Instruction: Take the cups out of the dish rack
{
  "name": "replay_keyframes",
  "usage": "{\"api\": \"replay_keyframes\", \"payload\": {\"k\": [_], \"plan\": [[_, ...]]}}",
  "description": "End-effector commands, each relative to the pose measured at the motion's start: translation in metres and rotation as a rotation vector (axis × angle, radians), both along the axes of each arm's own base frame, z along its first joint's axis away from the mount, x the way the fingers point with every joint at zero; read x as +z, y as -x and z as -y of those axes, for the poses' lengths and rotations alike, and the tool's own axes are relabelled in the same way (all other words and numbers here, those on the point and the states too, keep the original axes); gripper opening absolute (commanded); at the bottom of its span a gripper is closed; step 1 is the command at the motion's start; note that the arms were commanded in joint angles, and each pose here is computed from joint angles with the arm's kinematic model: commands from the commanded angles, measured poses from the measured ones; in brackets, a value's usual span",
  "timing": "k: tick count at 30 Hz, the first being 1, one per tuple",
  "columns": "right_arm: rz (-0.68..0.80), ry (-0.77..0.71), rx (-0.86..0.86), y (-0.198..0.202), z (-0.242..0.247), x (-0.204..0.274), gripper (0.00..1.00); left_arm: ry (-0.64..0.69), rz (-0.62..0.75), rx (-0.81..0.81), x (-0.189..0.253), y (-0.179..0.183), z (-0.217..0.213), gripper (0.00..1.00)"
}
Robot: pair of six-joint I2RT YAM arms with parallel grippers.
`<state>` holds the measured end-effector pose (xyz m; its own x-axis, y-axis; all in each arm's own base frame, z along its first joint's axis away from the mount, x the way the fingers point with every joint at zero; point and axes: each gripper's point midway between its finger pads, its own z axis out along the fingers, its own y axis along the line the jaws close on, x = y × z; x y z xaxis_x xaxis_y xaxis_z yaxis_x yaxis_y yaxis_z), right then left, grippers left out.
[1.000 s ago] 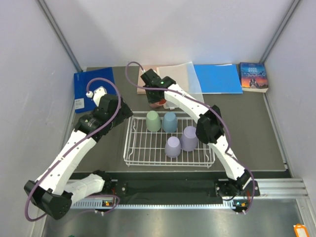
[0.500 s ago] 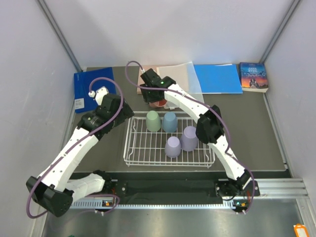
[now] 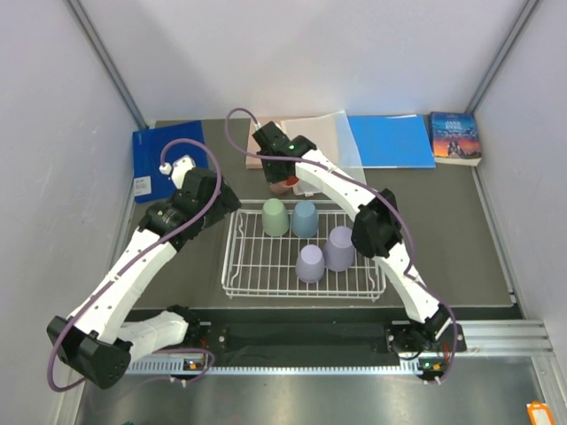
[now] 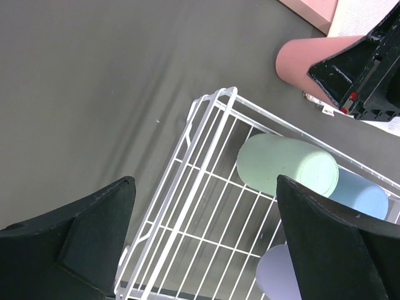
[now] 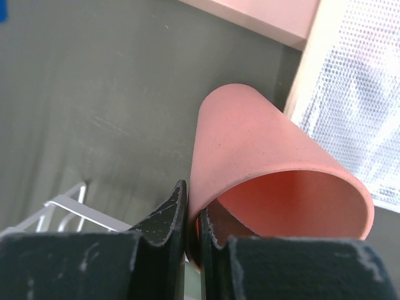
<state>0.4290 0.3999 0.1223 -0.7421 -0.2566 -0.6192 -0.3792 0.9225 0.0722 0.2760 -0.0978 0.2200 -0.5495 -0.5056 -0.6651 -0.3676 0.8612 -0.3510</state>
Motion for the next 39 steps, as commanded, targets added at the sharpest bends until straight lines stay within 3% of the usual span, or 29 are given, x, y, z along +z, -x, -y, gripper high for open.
{"api": "replay_keyframes", "payload": {"k": [1, 13, 16, 18, 19, 22, 24, 35, 39], "plan": [[0.026, 0.026, -0.012, 0.001, 0.010, 0.023, 0.00, 0.014, 0.001, -0.022, -0.003, -0.003, 0.006, 0.99], [-0.029, 0.084, 0.048, 0.022, 0.006, 0.005, 0.01, 0.037, -0.022, -0.050, -0.011, -0.001, 0.014, 0.98], [-0.022, 0.072, 0.061, 0.024, 0.001, 0.007, 0.20, 0.039, -0.027, -0.055, -0.013, 0.000, 0.014, 0.98], [-0.013, 0.069, 0.066, 0.024, -0.001, 0.008, 0.26, 0.036, -0.028, -0.055, -0.013, 0.001, 0.014, 0.98], [-0.004, 0.058, 0.069, 0.024, -0.003, 0.012, 0.36, 0.037, -0.023, -0.058, -0.012, 0.001, 0.014, 0.98], [0.006, 0.053, 0.073, 0.026, -0.007, 0.015, 0.55, 0.035, -0.025, -0.059, -0.012, 0.001, 0.014, 0.98], [0.013, 0.051, 0.077, 0.027, -0.009, 0.017, 0.61, 0.034, -0.026, -0.057, -0.013, 0.002, 0.013, 0.98], [0.091, 0.007, 0.068, 0.021, -0.013, 0.048, 0.70, 0.033, -0.024, -0.068, -0.012, 0.002, 0.014, 0.98], [0.168, -0.055, 0.061, 0.020, -0.018, 0.080, 0.73, 0.032, -0.020, -0.070, -0.011, 0.001, 0.014, 0.98]]}}
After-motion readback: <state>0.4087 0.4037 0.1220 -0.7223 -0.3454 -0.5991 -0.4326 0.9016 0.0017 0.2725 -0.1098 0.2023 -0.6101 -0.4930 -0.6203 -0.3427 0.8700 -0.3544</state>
